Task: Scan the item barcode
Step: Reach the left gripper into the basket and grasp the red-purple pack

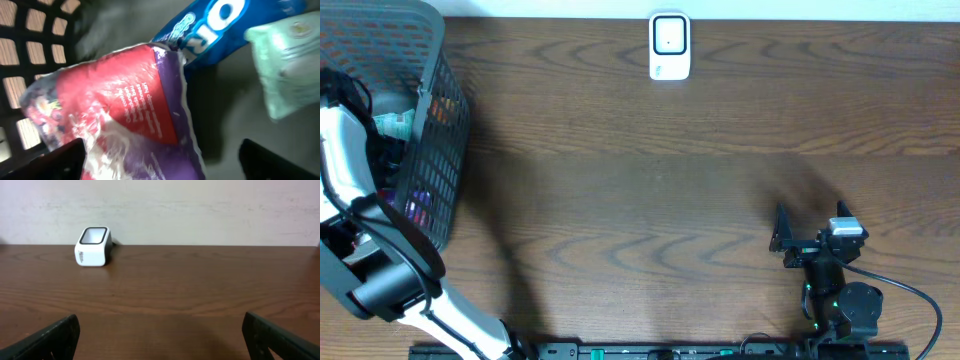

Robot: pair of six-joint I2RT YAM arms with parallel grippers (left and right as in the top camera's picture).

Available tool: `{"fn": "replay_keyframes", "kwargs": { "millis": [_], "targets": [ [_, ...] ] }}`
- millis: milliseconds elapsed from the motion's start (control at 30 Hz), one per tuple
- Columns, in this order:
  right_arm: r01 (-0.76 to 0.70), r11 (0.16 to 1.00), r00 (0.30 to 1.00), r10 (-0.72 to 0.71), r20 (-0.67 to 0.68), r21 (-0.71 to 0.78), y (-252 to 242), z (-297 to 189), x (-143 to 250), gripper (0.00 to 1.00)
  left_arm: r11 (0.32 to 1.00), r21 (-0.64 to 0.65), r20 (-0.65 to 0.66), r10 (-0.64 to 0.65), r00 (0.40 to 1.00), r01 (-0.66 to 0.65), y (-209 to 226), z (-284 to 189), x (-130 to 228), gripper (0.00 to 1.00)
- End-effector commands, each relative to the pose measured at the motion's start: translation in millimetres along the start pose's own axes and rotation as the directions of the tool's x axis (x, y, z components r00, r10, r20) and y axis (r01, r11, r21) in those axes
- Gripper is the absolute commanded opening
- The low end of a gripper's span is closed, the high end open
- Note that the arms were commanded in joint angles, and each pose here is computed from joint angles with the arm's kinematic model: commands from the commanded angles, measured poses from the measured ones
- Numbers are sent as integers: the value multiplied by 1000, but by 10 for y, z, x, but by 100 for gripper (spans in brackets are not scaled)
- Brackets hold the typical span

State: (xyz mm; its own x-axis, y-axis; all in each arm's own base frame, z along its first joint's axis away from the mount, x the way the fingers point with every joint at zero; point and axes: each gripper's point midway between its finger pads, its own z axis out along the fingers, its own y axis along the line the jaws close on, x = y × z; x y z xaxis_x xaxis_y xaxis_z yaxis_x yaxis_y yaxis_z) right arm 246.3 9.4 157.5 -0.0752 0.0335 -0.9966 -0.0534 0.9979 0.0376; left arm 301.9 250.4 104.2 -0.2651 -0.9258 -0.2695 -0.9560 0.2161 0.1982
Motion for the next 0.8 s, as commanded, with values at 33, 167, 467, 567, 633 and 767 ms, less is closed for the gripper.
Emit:
{"fn": "replay_keyframes", "kwargs": {
  "millis": [33, 167, 467, 567, 633, 767],
  "targets": [
    [5, 1000, 1000, -5, -1, -8, 21, -1, 8, 99, 996, -86, -46, -21, 999, 17, 37, 290, 120, 76],
    [5, 1000, 1000, -5, -1, -8, 20, -1, 8, 99, 993, -122, -83, -5, 997, -5, 42, 427, 195, 56],
    [5, 1000, 1000, -5, -2, -8, 20, -1, 9, 99, 988, -149, -131, 9, 991, -29, 83, 479, 297, 8],
    [5, 1000, 1000, -5, -2, -8, 21, -1, 9, 99, 994, -109, -145, 8, 989, -24, 39, 376, 294, 7],
    [5, 1000, 1000, -5, -2, -8, 21, -1, 9, 99, 999, -50, -137, 10, 991, -17, -24, 214, 236, 7],
    [5, 1000, 1000, -5, -2, -8, 21, -1, 9, 99, 993, 120, -77, 1, 997, 8, -116, -309, 82, 7]
  ]
}}
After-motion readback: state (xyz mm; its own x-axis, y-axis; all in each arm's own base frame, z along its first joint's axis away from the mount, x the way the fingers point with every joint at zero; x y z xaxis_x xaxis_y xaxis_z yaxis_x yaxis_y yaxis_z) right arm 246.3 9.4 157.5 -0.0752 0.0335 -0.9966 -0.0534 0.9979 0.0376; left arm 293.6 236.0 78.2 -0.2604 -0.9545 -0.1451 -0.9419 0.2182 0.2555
